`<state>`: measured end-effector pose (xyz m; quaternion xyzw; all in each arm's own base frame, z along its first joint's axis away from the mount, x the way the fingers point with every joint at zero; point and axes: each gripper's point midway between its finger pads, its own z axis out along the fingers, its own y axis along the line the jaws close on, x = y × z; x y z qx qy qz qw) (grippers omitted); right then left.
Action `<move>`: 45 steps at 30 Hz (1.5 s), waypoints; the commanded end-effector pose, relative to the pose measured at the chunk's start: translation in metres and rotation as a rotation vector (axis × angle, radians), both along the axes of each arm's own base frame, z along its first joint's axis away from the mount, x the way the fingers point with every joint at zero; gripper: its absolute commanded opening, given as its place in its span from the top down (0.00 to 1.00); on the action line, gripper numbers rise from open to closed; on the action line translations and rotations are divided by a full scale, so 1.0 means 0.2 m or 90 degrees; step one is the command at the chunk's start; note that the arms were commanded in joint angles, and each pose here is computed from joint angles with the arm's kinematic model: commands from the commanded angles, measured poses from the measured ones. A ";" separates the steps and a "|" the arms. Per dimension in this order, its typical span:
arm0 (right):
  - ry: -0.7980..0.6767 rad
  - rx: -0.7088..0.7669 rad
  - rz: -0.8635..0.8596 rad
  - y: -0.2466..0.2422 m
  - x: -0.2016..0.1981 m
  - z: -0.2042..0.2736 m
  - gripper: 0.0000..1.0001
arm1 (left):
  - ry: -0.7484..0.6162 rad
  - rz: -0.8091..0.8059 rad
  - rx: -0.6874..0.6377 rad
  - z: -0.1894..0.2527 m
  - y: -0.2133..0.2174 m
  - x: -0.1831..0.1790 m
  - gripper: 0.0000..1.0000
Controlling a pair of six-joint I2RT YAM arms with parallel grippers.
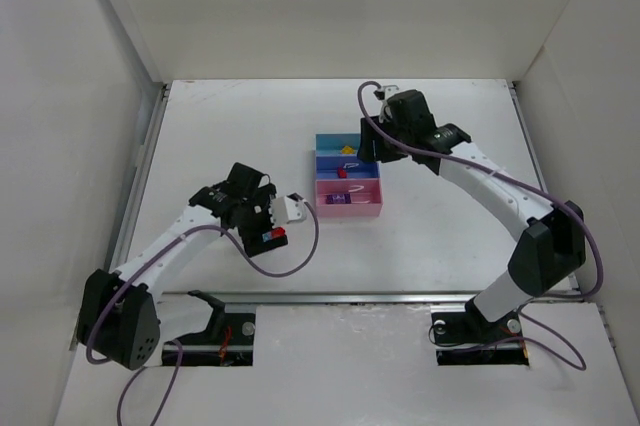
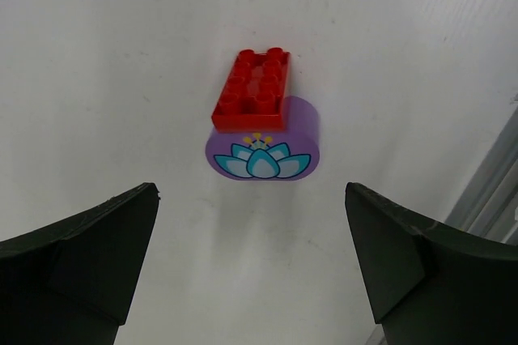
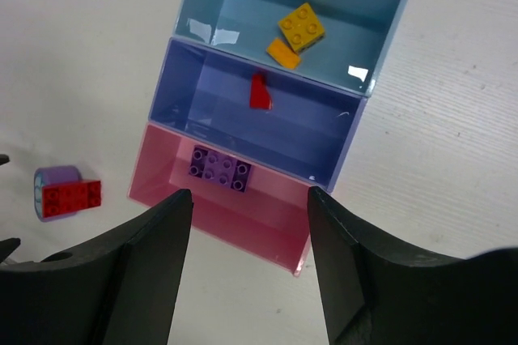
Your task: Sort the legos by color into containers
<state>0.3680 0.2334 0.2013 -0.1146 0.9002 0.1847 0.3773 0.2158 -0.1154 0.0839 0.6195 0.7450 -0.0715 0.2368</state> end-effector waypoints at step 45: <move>-0.043 0.179 0.253 0.38 -0.15 0.41 0.00 | -0.300 0.035 -0.205 0.57 -0.16 0.29 1.00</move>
